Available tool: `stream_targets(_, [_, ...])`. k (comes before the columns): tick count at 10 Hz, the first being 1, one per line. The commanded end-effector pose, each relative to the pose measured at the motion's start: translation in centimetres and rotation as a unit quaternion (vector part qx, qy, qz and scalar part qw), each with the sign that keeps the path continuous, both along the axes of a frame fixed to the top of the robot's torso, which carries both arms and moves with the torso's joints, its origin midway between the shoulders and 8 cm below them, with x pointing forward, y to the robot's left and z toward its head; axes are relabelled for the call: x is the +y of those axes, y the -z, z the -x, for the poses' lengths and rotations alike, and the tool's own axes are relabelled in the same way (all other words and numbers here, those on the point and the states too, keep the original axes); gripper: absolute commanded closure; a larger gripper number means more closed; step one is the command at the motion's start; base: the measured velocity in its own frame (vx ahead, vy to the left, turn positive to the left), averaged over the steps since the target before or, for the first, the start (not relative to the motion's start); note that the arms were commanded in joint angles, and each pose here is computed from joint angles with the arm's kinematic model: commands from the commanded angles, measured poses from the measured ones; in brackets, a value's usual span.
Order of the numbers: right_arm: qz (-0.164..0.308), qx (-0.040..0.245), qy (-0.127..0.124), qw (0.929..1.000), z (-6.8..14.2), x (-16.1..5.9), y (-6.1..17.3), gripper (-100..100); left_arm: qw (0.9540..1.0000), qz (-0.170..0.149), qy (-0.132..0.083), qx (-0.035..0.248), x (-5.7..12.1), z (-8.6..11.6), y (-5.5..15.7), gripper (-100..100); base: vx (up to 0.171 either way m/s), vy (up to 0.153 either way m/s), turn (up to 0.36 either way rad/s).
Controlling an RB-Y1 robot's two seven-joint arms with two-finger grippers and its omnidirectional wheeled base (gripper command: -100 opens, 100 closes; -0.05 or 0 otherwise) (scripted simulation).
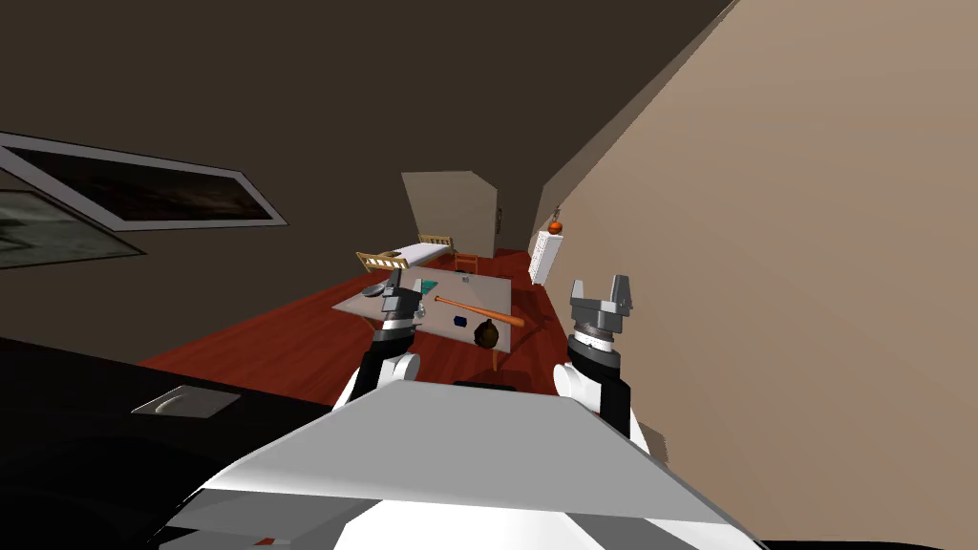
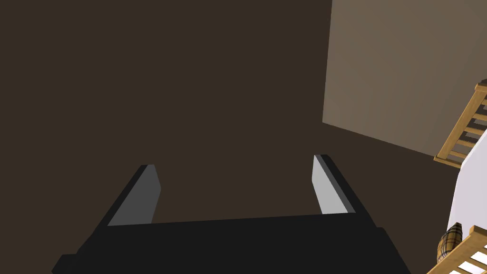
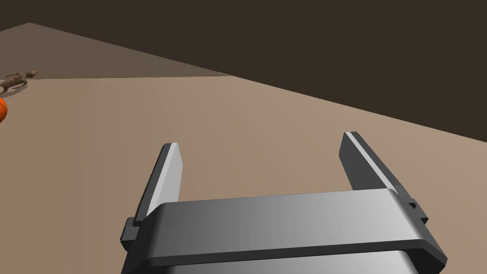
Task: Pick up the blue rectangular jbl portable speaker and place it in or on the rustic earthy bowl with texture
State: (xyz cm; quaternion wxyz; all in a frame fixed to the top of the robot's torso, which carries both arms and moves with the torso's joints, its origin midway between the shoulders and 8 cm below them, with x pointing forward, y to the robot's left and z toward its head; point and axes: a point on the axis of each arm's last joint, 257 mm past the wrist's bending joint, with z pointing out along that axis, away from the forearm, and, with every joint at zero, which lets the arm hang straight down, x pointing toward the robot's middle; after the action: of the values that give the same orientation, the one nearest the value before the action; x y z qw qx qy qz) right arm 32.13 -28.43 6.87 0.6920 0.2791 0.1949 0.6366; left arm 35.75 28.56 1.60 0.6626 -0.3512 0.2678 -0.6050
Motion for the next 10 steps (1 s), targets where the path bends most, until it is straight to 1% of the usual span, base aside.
stream_targets(1, [0.000, 0.000, 0.000, 1.0000, 0.0, 0.0, 0.0, 0, 0.9997, -0.015, 0.008, 0.015, -0.2, -0.5, 0.8, -100, -0.005, 0.010, -0.079])
stream_targets(2, [0.000, 0.000, 0.000, 1.0000, 0.0, 0.0, 0.0, 0, 0.9992, -0.026, 0.013, 0.029, -0.3, -1.0, 1.5, -100, -0.018, 0.028, -0.106])
stream_targets(4, [0.000, 0.000, 0.000, 1.0000, 0.0, 0.0, 0.0, 0, 0.9964, -0.047, 0.020, 0.068, -0.3, -2.2, 3.9, -100, -0.021, 0.040, -0.148])
stream_targets(5, [0.000, 0.000, 0.000, 1.0000, 0.0, 0.0, 0.0, 0, 0.9939, -0.056, 0.022, 0.092, 0.0, -2.9, 5.4, -100, -0.034, 0.054, -0.198])
stream_targets(7, [0.000, 0.000, 0.000, 1.0000, 0.0, 0.0, 0.0, 0, 0.9864, -0.070, 0.021, 0.147, 0.9, -4.3, 8.9, -100, -0.031, 0.061, -0.194])
stream_targets(8, [0.000, 0.000, 0.000, 1.0000, 0.0, 0.0, 0.0, 0, 0.9862, -0.070, 0.021, 0.148, 0.9, -4.3, 9.0, -100, -0.026, 0.037, -0.126])
stream_targets(9, [0.000, 0.000, 0.000, 1.0000, 0.0, 0.0, 0.0, 0, 0.9809, -0.076, 0.019, 0.178, 1.6, -5.0, 11.0, -100, -0.033, 0.039, -0.280])
stream_targets(10, [0.000, 0.000, 0.000, 1.0000, 0.0, 0.0, 0.0, 0, 0.9808, -0.076, 0.019, 0.179, 1.6, -5.0, 11.0, -100, -0.024, 0.029, 0.023])
